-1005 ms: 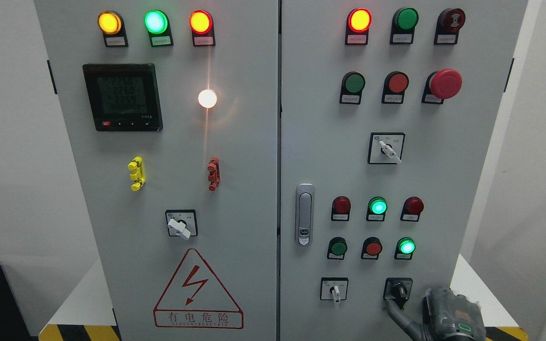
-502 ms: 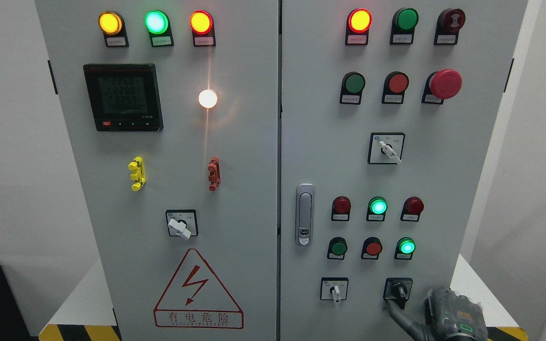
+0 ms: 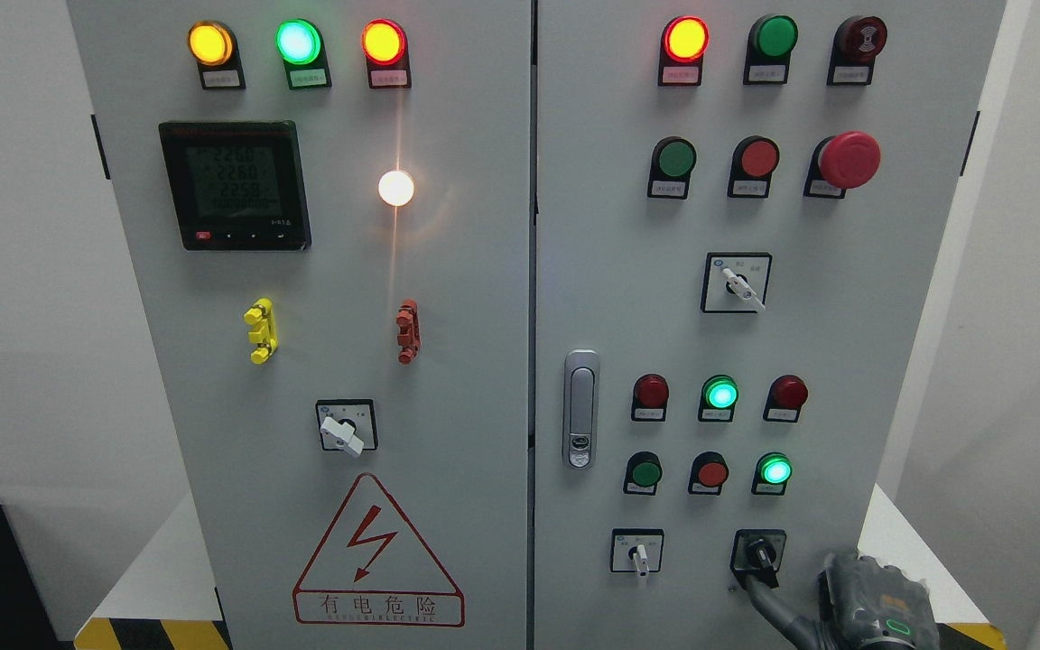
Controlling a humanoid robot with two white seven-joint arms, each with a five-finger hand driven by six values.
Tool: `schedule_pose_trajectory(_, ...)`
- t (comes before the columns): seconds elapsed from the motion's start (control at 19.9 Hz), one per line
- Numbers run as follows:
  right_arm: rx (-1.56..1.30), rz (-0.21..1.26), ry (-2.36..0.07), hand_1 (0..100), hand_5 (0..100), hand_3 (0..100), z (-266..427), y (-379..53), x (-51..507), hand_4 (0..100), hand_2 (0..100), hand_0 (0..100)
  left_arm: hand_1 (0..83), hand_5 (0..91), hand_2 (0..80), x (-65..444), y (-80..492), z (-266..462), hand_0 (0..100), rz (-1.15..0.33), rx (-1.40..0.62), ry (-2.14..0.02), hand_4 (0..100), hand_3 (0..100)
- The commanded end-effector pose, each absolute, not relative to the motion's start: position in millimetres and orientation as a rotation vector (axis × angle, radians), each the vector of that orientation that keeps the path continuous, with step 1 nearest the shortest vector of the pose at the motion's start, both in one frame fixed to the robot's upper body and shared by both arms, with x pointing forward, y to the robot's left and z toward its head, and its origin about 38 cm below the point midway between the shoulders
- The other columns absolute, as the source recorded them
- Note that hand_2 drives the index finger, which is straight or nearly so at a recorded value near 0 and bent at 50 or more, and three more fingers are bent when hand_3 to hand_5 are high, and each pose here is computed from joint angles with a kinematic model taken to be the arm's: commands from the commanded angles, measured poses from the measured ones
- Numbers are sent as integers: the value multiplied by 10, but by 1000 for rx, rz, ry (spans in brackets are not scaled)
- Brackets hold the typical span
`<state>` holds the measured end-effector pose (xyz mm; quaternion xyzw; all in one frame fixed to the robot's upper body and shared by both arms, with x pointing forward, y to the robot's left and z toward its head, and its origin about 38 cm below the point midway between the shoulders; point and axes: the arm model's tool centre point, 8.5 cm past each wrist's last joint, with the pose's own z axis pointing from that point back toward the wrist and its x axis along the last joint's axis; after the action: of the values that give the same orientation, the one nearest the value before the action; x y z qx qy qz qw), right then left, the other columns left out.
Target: Flip black knob to close circuit
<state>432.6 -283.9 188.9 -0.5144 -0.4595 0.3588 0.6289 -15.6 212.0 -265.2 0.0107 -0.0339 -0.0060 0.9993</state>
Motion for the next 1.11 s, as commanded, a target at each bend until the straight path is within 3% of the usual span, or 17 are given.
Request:
schedule_pose_trajectory(0.0,-1184,799,-1047,0,997,1000,1910,-2933,4318,986,908,0,556,0,0,-157,2121,-2652,120,-12,22,-68,0,0)
schedule_pose_trajectory(1.05,-1188,758,-1099,0,994,1000,2072,-2943,4309,985,903,0,556,0,0,-157,2121,-2652,120,-12,22,-68,0,0)
